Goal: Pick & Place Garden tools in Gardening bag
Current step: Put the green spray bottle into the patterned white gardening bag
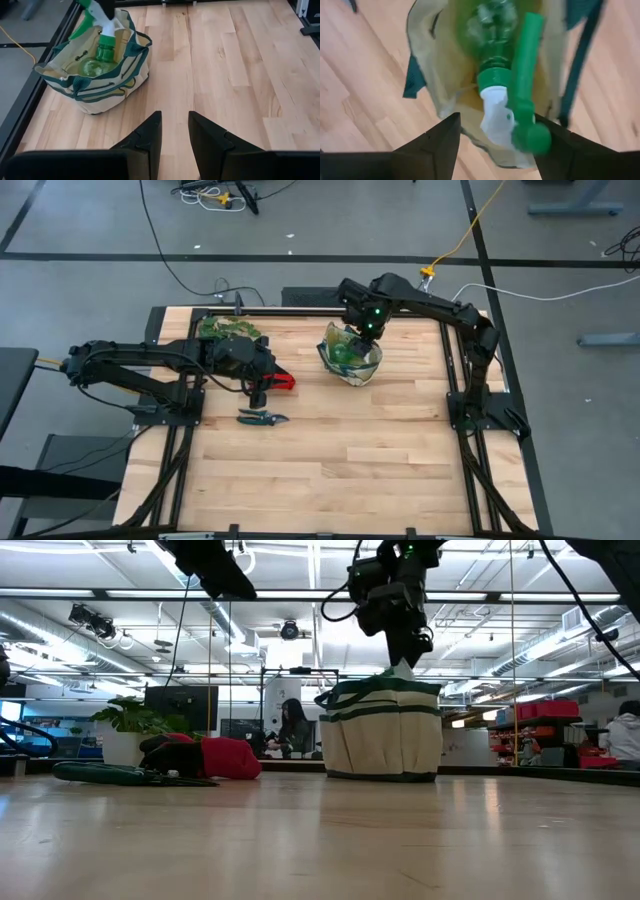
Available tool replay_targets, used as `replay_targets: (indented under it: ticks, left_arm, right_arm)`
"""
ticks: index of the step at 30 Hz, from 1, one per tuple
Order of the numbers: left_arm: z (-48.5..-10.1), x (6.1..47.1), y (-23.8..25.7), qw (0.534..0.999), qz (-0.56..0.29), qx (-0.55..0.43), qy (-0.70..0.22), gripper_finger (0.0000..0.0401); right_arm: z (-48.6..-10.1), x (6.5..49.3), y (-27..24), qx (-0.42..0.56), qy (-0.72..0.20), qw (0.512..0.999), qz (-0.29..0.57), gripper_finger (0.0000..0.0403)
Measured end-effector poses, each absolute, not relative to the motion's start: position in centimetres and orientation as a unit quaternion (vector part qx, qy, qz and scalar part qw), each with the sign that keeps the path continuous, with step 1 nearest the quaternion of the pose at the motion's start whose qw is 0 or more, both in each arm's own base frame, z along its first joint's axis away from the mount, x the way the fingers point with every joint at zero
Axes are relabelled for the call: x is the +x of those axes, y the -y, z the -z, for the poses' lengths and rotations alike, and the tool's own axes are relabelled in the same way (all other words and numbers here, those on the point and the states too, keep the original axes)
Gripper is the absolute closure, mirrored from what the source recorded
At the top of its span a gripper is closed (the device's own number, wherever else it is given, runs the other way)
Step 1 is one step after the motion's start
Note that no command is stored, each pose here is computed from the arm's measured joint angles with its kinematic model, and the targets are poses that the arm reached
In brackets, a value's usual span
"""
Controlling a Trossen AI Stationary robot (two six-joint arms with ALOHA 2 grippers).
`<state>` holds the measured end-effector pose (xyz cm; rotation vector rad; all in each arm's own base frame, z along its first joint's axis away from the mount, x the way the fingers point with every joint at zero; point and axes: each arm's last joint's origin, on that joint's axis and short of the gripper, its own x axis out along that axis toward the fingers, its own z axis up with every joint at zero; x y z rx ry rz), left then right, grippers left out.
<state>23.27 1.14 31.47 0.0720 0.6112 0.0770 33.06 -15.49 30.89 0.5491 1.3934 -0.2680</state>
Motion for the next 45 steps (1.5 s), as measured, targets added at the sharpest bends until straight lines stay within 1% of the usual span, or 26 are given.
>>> replay_targets:
  ticks: [3, 6, 10, 13, 16, 19, 23, 29, 33, 35, 38, 42, 45]
  left_arm:
    - [-31.4, 23.3, -1.1, 0.952, -0.038, 0.035, -0.302, 0.0298]
    - [-31.4, 23.2, -1.1, 0.951, -0.038, 0.036, -0.305, 0.0298]
    - [-31.4, 23.2, -1.1, 0.951, -0.038, 0.035, -0.304, 0.0298]
    - [-31.4, 23.2, -1.2, 0.951, -0.038, 0.034, -0.304, 0.0298]
    - [-31.4, 23.2, -1.1, 0.951, -0.038, 0.033, -0.304, 0.0298]
    - [-31.4, 23.2, -1.1, 0.951, -0.038, 0.033, -0.304, 0.0298]
    - [-31.4, 23.2, -1.2, 0.951, -0.039, 0.033, -0.304, 0.0298]
    - [-31.4, 23.2, -1.1, 0.951, -0.038, 0.033, -0.305, 0.0298]
    - [-31.4, 23.2, -1.1, 0.951, -0.039, 0.031, -0.306, 0.0298]
    - [-31.4, 23.2, -1.1, 0.951, -0.039, 0.029, -0.306, 0.0298]
    - [-31.4, 23.2, -1.1, 0.950, -0.039, 0.029, -0.307, 0.0298]
    - [-31.4, 23.2, -1.1, 0.950, -0.039, 0.030, -0.307, 0.0298]
    - [-31.4, 23.2, -1.1, 0.950, -0.039, 0.029, -0.307, 0.0298]
  right_arm:
    - [-30.6, 33.4, 14.5, 0.243, -0.639, 0.721, 0.113, 0.0179]
    - [-30.6, 33.8, 13.6, 0.224, -0.646, 0.719, 0.122, 0.0184]
    - [-30.6, 33.9, 13.0, 0.186, -0.659, 0.716, 0.138, 0.0205]
    - [-30.7, 33.9, 13.0, 0.187, -0.656, 0.718, 0.137, 0.0222]
    - [-30.8, 34.2, 12.9, 0.203, -0.640, 0.731, 0.121, 0.0236]
    - [-30.8, 34.5, 12.9, 0.188, -0.635, 0.741, 0.111, 0.0245]
    - [-31.0, 34.2, 13.2, 0.155, -0.637, 0.743, 0.134, 0.0253]
    - [-31.3, 34.2, 13.5, 0.147, -0.628, 0.751, 0.143, 0.0255]
    - [-31.2, 34.0, 13.5, 0.154, -0.634, 0.742, 0.155, 0.0259]
    - [-31.1, 33.9, 13.4, 0.137, -0.640, 0.736, 0.173, 0.0265]
    - [-30.9, 33.9, 13.5, 0.122, -0.646, 0.729, 0.190, 0.0277]
    - [-30.9, 34.2, 13.4, 0.135, -0.632, 0.743, 0.175, 0.0301]
    - [-30.7, 34.2, 13.4, 0.139, -0.632, 0.742, 0.175, 0.0320]
